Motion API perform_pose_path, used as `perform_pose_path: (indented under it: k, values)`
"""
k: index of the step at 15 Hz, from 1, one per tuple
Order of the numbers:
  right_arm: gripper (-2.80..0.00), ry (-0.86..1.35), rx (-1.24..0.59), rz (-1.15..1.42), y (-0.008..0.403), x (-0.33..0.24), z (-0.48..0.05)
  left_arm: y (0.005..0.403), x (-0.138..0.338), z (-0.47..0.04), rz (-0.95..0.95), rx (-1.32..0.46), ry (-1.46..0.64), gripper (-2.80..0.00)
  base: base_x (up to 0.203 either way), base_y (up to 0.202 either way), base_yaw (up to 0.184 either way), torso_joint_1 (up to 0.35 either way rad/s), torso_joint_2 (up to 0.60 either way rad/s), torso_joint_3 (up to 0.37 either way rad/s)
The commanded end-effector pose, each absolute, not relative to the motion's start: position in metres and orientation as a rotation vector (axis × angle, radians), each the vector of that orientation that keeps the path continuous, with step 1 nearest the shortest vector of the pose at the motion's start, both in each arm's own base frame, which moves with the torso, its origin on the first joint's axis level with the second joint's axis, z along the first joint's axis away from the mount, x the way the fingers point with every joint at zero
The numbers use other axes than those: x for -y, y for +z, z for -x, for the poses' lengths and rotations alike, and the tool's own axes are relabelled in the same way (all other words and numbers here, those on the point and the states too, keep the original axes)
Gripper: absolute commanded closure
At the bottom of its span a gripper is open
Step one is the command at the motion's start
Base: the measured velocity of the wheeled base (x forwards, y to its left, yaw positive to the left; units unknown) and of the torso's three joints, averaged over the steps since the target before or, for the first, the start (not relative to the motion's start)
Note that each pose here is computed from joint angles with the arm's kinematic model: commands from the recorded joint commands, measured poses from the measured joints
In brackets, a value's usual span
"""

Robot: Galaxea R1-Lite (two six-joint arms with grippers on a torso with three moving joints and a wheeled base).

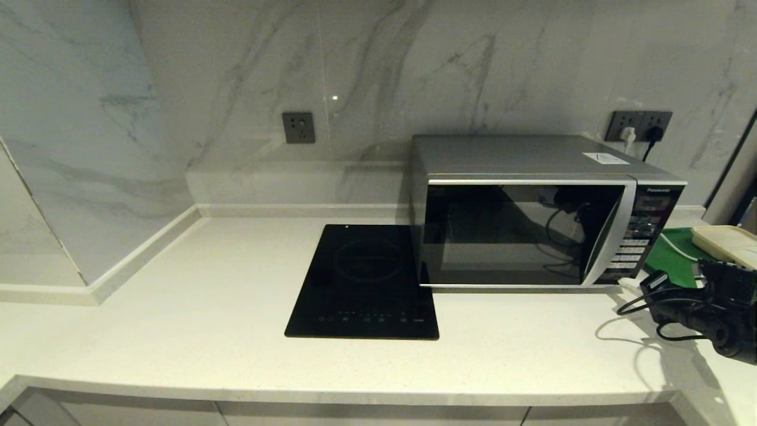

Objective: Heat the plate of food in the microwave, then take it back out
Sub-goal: Open the microwave oven

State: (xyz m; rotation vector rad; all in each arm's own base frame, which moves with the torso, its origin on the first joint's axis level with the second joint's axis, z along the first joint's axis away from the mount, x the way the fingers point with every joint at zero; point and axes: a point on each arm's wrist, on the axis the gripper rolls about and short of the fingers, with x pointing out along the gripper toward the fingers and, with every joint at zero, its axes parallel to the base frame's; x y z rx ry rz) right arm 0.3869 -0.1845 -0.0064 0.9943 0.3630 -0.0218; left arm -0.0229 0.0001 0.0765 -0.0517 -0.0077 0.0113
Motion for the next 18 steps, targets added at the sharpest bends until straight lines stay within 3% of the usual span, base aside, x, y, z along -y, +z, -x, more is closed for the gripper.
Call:
perform_pose_path:
  k: [1,18]
  values:
    - [0.00,-0.003,-0.355,-0.989,-0.006,0.181,-0.393,0.077,0.000,0.023,0.052,0.008,0.012,0.00,0.000,0.000,0.000,0.000,0.00,0.000]
    - [0.00,0.005,-0.335,-0.958,0.008,0.174,-0.391,0.077,0.000,0.023,0.052,0.008,0.012,0.00,0.000,0.000,0.000,0.000,0.00,0.000]
